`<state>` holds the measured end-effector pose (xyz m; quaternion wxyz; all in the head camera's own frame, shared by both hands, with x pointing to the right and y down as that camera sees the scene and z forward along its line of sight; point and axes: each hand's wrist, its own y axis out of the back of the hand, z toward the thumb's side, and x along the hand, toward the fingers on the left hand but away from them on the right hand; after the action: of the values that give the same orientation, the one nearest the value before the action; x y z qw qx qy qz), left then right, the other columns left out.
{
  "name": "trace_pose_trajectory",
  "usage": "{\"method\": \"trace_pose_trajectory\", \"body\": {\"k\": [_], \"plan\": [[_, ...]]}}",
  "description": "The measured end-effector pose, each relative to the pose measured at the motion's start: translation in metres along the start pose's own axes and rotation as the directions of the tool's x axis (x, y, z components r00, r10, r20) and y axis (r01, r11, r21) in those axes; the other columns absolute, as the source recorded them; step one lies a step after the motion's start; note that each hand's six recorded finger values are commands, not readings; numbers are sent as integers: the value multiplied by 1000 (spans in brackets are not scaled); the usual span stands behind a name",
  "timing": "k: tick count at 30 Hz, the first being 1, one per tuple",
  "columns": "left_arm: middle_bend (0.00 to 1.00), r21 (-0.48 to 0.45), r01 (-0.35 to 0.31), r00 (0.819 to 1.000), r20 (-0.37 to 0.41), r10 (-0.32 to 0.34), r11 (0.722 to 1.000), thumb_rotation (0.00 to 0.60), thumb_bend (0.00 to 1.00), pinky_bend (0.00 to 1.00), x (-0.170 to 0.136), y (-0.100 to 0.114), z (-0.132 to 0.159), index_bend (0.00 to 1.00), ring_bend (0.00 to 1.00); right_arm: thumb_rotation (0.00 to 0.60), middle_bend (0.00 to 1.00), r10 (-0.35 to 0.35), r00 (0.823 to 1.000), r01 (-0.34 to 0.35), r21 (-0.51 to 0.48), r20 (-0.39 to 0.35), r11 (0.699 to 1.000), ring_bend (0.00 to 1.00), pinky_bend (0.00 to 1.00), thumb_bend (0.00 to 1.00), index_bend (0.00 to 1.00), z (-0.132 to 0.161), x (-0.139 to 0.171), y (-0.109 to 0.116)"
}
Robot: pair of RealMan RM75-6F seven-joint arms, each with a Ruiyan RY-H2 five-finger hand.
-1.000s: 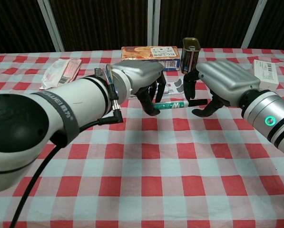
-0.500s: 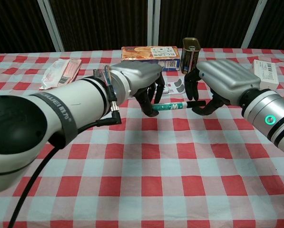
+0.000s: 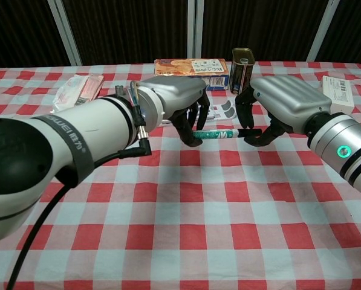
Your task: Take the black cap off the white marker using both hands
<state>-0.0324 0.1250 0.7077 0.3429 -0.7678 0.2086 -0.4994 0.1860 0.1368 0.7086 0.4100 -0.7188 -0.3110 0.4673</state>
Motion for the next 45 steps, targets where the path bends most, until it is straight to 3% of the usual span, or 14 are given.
{"method": "trace_pose_trajectory", "body": {"k": [13,21,29,36,45], "plan": [[604,-5,-10,999,-33,10,1000,600,408,978,-8,5,-24,588,1000,600,652,-18,999,18,3,36,1000,334,263,218,695,-19,3,3],[605,5,11,998,-66,-10,1000,600,401,977,-8,-9,-46,588,1000,600,640,-17,997,17,9,76,1000,330,263,198,698,-36,11,2],[586,15,-1,997,-76,2,1000,600,396,967,-3,-21,-63,575,998,600,582,-38,987,40,-6,153,999,310,259,130,626,-67,25,8],[462,3,6,998,-63,-5,1000,600,234,952,-3,-28,-71,446,978,600,535,-74,976,80,-22,204,997,271,224,89,567,-89,44,20],[435,-19,-39,996,-84,38,999,600,198,938,-10,-18,-88,397,962,600,519,-127,958,143,-45,257,989,265,215,80,547,-105,68,31]]}}
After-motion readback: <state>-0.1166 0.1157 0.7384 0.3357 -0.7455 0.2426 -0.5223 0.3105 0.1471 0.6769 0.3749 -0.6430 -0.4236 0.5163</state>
